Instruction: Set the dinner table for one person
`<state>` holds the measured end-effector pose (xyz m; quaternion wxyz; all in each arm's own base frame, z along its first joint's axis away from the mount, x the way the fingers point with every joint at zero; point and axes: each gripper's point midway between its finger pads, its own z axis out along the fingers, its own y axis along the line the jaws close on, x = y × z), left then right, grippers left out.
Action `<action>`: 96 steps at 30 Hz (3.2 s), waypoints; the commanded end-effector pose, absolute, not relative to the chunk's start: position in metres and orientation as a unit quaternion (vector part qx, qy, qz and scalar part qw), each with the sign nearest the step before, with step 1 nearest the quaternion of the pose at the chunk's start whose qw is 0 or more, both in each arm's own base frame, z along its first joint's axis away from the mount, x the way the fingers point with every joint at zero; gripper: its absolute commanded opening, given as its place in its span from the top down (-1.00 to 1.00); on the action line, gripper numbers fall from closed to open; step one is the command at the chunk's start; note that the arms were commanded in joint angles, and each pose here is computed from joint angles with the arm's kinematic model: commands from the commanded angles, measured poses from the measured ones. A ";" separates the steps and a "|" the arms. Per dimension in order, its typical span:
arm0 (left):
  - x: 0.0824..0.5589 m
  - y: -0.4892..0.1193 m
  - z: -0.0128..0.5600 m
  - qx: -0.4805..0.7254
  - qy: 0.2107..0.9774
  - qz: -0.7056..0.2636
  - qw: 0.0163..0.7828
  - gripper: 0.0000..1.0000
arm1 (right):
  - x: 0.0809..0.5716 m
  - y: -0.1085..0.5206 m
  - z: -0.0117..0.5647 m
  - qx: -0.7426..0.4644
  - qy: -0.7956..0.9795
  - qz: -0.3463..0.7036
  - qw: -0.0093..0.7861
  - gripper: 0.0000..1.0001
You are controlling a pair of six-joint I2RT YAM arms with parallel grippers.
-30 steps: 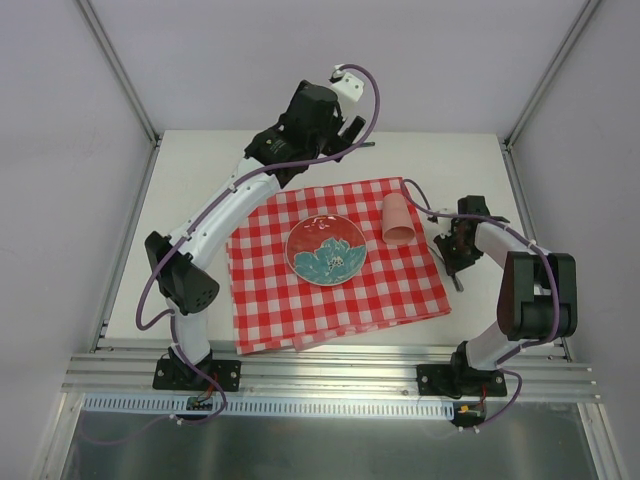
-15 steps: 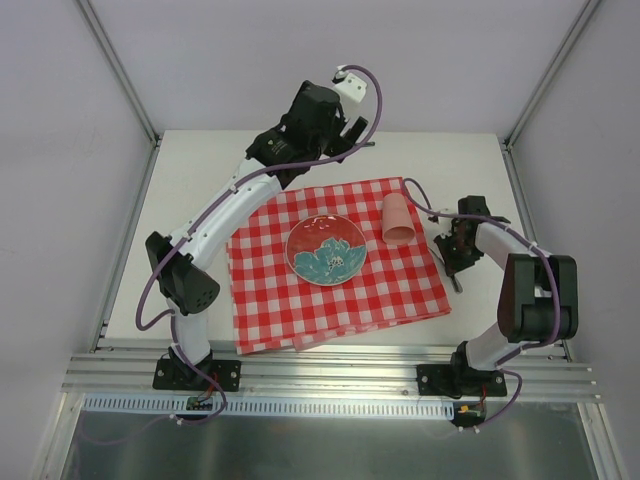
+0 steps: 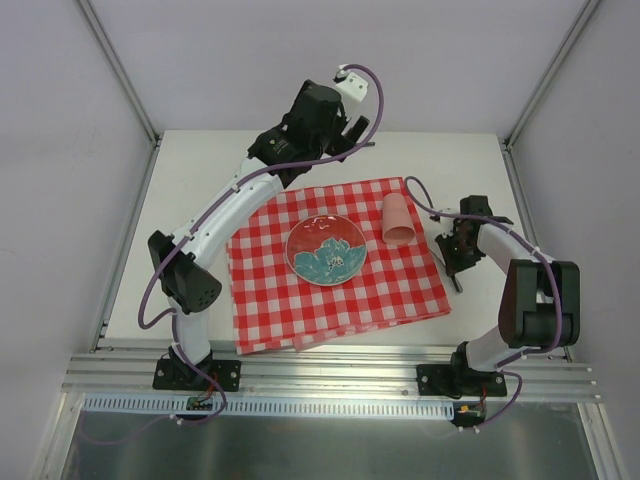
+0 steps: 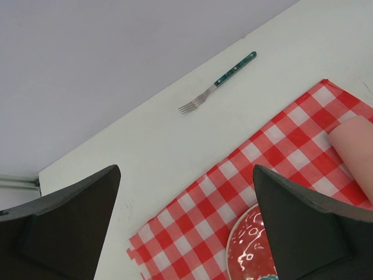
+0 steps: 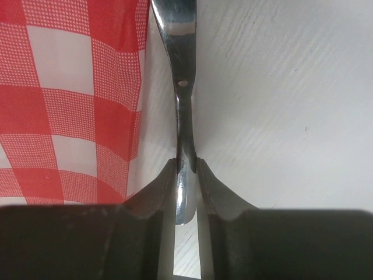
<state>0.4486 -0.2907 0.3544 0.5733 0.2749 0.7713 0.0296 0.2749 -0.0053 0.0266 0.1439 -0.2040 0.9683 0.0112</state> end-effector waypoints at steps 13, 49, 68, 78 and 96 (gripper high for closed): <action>0.448 -0.298 0.378 0.256 0.757 0.012 0.601 -0.98 | 0.275 -0.014 0.051 -0.167 0.973 0.027 0.159 0.99; 0.446 -0.309 0.368 0.270 0.758 0.015 0.594 -0.98 | 0.289 -0.014 0.007 -0.194 0.971 0.049 0.127 0.50; 0.446 -0.310 0.371 0.269 0.755 0.015 0.597 -0.98 | 0.283 -0.007 0.038 -0.179 0.969 0.062 0.161 0.99; 0.447 -0.314 0.372 0.267 0.755 0.010 0.599 -0.99 | 0.285 -0.007 0.043 -0.171 0.970 0.064 0.161 0.84; 0.447 -0.315 0.369 0.269 0.755 0.012 0.597 -0.98 | 0.302 0.004 0.018 -0.211 0.963 0.084 0.145 0.19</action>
